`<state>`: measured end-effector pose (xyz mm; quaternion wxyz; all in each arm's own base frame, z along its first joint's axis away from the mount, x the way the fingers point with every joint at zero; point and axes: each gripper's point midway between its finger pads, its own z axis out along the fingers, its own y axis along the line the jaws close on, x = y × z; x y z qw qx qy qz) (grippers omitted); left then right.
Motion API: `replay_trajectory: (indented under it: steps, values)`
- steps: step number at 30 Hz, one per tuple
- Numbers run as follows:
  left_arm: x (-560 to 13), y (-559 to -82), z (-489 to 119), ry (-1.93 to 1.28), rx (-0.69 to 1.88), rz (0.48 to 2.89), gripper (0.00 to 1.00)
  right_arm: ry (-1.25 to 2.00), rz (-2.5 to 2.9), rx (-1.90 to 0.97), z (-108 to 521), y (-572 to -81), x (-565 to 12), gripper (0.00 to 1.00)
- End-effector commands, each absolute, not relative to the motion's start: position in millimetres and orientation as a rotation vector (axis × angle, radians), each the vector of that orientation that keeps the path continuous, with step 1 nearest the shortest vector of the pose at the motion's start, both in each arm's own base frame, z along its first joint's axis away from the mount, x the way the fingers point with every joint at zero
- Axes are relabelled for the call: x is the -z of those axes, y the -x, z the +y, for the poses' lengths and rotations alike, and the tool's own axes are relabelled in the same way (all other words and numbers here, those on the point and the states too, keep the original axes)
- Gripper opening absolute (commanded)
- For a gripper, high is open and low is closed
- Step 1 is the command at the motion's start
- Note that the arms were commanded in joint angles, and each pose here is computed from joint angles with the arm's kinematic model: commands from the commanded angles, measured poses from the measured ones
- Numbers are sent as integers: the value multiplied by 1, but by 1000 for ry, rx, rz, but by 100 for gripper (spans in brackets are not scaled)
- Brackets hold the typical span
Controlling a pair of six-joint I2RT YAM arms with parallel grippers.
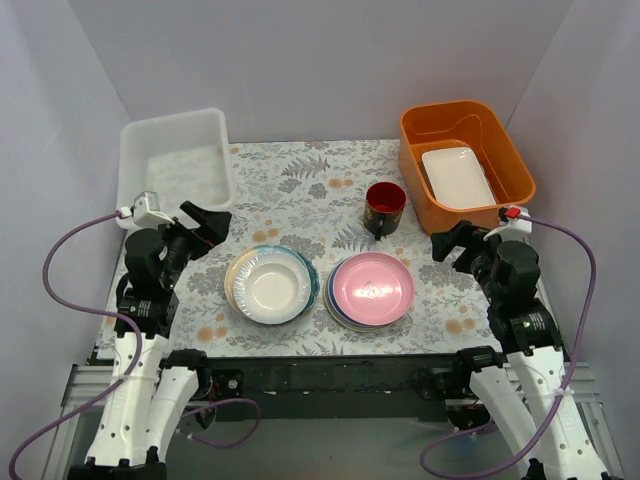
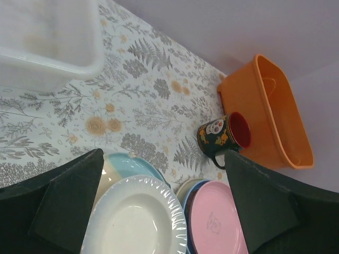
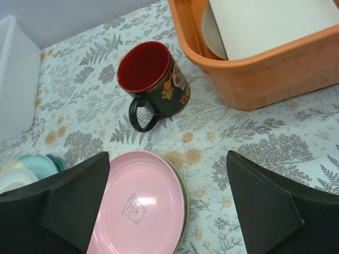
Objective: Place the plates into the plastic bin on the countertop
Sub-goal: Pick up the plate at the center of the board.
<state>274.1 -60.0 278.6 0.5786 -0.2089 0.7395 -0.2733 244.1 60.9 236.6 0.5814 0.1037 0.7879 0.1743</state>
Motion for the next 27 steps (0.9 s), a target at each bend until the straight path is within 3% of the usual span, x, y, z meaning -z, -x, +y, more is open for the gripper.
replay_trajectory:
  steps: [1, 7, 11, 17, 27]
  values:
    - [-275, -269, -81, 432, 748, 1817, 98, -126, 1838, -534, 87, -247, -271, 98]
    - [-272, -257, -118, 312, 967, 1955, 98, 220, 1892, -906, 154, -229, -252, 98]
    - [-264, -253, -122, 334, 1000, 2005, 98, 63, 1942, -1127, 170, -220, -234, 97]
    - [-257, -248, -111, 398, 900, 2109, 98, -2, 2184, -1172, 172, -199, -186, 94]
    - [-216, -219, -106, 630, 862, 2347, 98, 100, 2187, -1168, 174, -185, -195, 98]
